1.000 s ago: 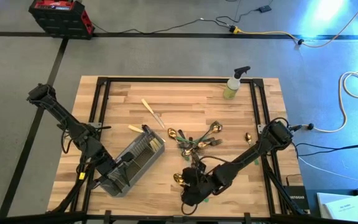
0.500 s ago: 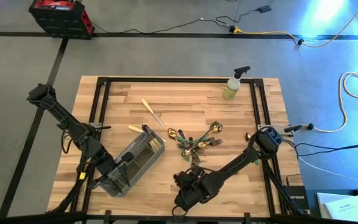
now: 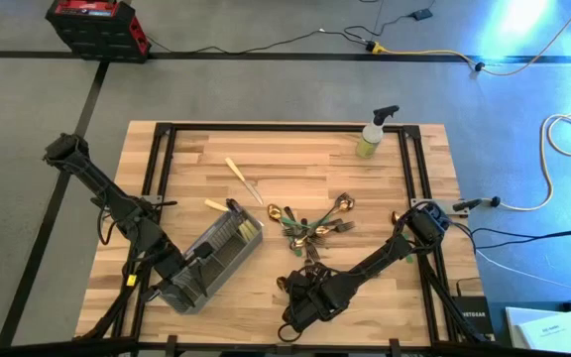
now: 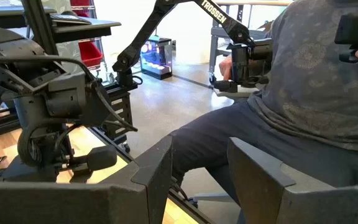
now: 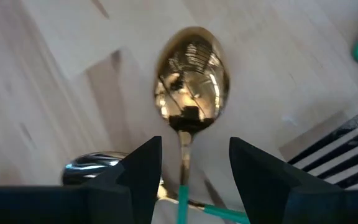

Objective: Sort silverware
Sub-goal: Put the spoon into the silverware tray

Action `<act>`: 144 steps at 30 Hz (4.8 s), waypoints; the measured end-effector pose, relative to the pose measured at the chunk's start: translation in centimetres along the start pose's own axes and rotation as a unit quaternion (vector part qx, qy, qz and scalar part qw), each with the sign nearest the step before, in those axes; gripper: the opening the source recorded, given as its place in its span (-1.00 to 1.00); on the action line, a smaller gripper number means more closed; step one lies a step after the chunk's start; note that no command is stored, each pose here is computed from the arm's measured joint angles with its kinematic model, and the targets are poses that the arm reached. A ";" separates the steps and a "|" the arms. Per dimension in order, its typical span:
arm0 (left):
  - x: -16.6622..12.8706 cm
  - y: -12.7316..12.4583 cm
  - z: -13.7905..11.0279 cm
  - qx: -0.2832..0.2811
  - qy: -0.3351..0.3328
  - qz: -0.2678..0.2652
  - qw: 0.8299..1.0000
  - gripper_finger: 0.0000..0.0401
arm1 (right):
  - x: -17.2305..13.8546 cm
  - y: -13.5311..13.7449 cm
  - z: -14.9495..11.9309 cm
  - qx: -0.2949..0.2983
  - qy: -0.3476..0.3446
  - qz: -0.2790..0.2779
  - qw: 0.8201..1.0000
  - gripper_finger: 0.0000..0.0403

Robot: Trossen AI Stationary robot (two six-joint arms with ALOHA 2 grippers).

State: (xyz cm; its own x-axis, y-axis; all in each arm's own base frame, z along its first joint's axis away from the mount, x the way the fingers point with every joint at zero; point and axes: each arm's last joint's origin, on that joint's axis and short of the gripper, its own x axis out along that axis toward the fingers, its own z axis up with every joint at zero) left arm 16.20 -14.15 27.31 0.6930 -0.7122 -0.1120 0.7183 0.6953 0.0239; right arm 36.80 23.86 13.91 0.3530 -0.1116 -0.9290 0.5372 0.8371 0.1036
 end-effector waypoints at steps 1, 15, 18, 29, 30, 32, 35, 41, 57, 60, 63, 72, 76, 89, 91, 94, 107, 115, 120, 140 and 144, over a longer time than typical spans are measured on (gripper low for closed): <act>0.0 0.0 0.0 0.000 0.000 0.002 1.000 -0.30 | 0.2 -0.1 0.0 0.001 0.002 0.002 1.000 -0.16; 0.0 0.1 0.0 -0.001 0.000 0.012 1.000 -0.30 | 1.0 -0.4 -0.3 -0.003 0.009 0.012 1.000 -0.53; 0.0 0.1 0.0 -0.001 0.000 0.014 1.000 -0.30 | 1.0 -0.3 -0.2 -0.003 0.008 0.017 1.000 -0.82; 0.0 0.1 0.0 -0.001 0.001 0.014 1.000 -0.30 | 1.0 -0.2 -0.2 -0.002 -0.002 0.018 1.000 -0.97; 0.0 0.1 0.0 -0.001 0.001 0.014 1.000 -0.30 | 1.0 -0.2 -0.2 -0.002 -0.003 0.018 1.000 -0.97; 0.0 0.1 0.0 -0.001 0.001 0.014 1.000 -0.30 | 1.0 -0.2 -0.2 -0.002 -0.004 0.017 1.000 -0.97; 0.0 0.1 0.0 -0.001 0.001 0.014 1.000 -0.30 | 0.9 -0.2 -0.2 -0.011 -0.008 0.016 1.000 -0.99; 0.0 0.1 0.0 -0.001 0.002 0.014 1.000 -0.30 | -1.0 0.0 0.2 -0.019 -0.066 0.019 0.997 -0.99; 0.0 0.1 0.0 -0.004 0.001 0.017 1.000 -0.30 | -6.4 1.4 0.0 -0.004 -0.225 0.054 0.973 -0.99; 0.0 0.1 0.0 -0.004 0.000 0.018 1.000 -0.30 | -7.2 1.5 -0.1 -0.003 -0.264 0.043 0.964 -0.99; 0.0 0.1 0.0 -0.004 0.001 0.018 1.000 -0.30 | -7.5 1.6 -0.5 -0.005 -0.287 0.033 0.957 -0.99; 0.0 0.1 0.0 -0.005 0.001 0.018 1.000 -0.30 | -8.0 1.9 -0.7 -0.034 -0.354 -0.002 0.935 -0.99; 0.0 0.1 0.0 -0.004 0.000 0.020 1.000 -0.30 | -8.4 2.2 -0.7 -0.042 -0.380 -0.011 0.924 -0.99; 0.0 0.1 0.0 -0.004 0.001 0.023 1.000 -0.30 | -9.3 2.2 -0.7 0.001 -0.492 -0.075 0.867 -0.99; 0.0 0.1 0.0 -0.005 0.000 0.023 1.000 -0.30 | -9.6 2.2 -1.0 0.012 -0.518 -0.090 0.850 -0.99; 0.0 0.1 0.0 -0.005 0.001 0.023 1.000 -0.30 | -9.9 2.3 -1.3 0.016 -0.537 -0.102 0.837 -0.99; 0.0 0.1 0.0 -0.004 0.001 0.023 1.000 -0.30 | -9.7 2.3 -1.3 0.015 -0.530 -0.096 0.842 -0.99; 0.0 0.2 0.0 -0.004 0.001 0.027 1.000 -0.30 | -9.7 2.4 -1.3 0.021 -0.531 -0.091 0.842 -0.99; 0.0 0.3 0.0 -0.004 0.002 0.048 0.999 -0.30 | -9.7 2.4 -1.3 0.021 -0.530 -0.090 0.843 -0.99; 0.0 0.4 0.0 -0.004 0.002 0.061 0.998 -0.30 | -9.4 2.6 0.6 0.016 -0.512 -0.079 0.855 -0.99; 0.0 0.4 0.0 -0.004 0.002 0.061 0.998 -0.30 | -9.6 3.1 2.2 -0.013 -0.501 -0.059 0.863 -0.99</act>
State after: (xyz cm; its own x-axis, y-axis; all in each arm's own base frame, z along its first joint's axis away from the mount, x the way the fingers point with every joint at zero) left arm 16.44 -13.88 27.31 0.7755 -0.6212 -0.1128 0.6275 0.7781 0.0289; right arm 36.76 26.40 23.94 0.7894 -0.5933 -0.1576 0.6020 0.7985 0.0093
